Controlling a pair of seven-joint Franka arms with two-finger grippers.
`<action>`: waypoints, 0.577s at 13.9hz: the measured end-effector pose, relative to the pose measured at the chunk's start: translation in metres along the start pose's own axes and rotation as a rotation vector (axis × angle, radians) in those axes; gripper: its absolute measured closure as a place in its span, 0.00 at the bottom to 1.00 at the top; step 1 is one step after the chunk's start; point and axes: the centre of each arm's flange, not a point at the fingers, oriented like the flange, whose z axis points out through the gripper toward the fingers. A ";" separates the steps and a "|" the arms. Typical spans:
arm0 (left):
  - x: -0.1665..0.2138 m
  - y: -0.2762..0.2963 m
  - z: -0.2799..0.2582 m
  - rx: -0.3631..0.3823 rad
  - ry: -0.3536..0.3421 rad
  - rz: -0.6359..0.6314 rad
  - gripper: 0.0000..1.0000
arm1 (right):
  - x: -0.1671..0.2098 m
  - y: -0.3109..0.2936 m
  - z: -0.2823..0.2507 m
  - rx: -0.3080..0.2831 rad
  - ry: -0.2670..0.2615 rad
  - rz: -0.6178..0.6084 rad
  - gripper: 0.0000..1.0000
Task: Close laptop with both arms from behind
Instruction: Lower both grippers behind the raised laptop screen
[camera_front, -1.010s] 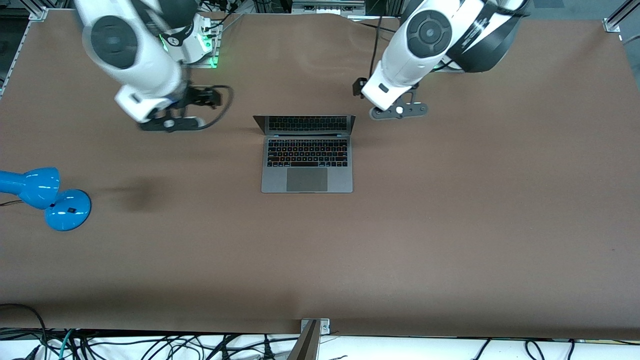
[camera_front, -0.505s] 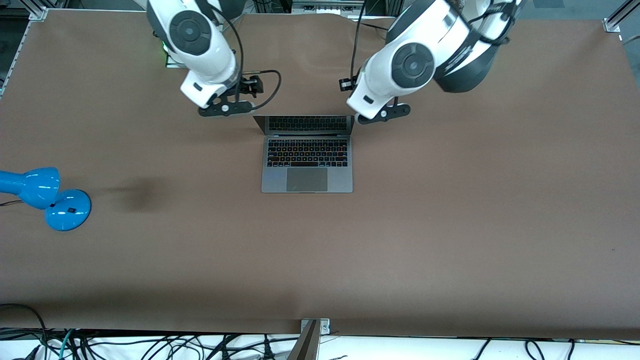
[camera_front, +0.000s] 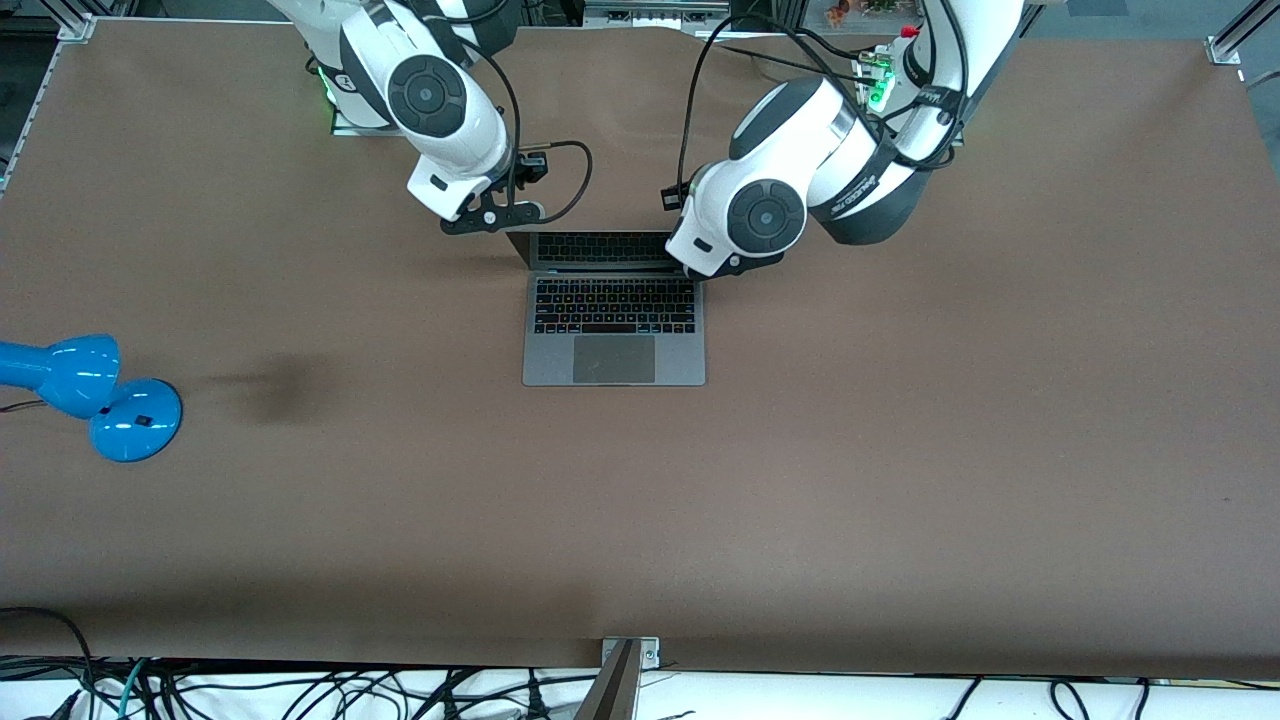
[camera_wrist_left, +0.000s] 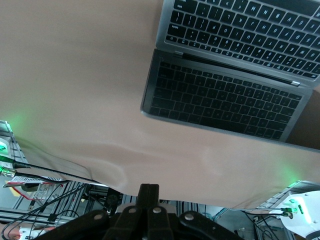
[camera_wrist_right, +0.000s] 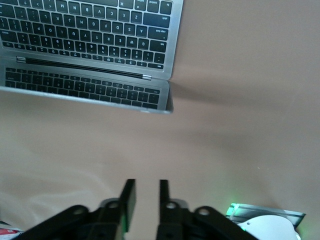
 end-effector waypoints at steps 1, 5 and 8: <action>0.003 0.001 0.003 0.006 -0.003 0.004 0.99 | 0.003 -0.001 0.002 0.008 0.003 0.000 0.89; 0.013 0.004 0.007 -0.005 0.004 0.002 0.99 | 0.018 -0.004 0.006 0.050 0.032 -0.002 0.99; 0.030 0.007 0.014 -0.014 0.041 -0.006 0.99 | 0.031 -0.007 0.007 0.069 0.036 -0.008 0.99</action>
